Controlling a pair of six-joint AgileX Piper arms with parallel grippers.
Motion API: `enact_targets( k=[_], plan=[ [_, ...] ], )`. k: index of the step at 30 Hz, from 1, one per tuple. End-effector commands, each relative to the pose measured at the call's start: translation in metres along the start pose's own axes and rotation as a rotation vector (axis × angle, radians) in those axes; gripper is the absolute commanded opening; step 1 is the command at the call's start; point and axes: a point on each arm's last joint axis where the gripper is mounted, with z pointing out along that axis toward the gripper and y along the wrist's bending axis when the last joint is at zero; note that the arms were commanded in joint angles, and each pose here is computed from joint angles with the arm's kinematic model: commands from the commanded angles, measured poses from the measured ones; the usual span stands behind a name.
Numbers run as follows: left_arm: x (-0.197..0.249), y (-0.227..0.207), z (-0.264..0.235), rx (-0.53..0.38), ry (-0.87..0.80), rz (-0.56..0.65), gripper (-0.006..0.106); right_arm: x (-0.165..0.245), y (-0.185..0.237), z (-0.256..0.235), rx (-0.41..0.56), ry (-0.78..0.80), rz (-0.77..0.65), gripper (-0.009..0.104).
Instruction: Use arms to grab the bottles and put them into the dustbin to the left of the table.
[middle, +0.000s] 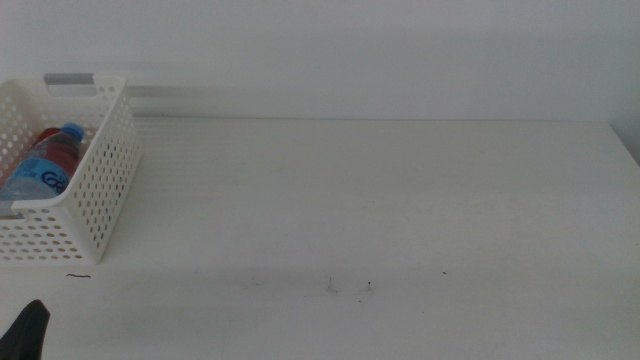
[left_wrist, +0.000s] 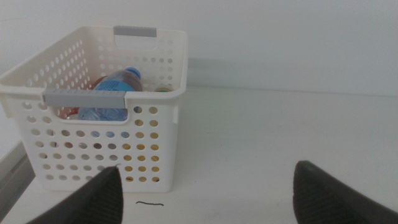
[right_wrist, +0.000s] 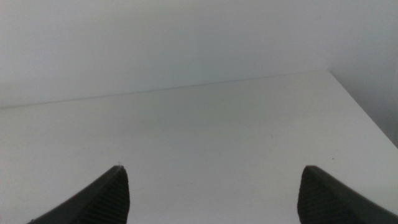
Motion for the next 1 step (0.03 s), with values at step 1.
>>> enact_targets(
  k=[1],
  plan=[
    [-0.0016,-0.0002,-0.0004,0.001,-0.019,-0.006,0.093,0.0005,-0.0008,-0.0001,0.010,-0.004,-0.016,0.087]
  ],
)
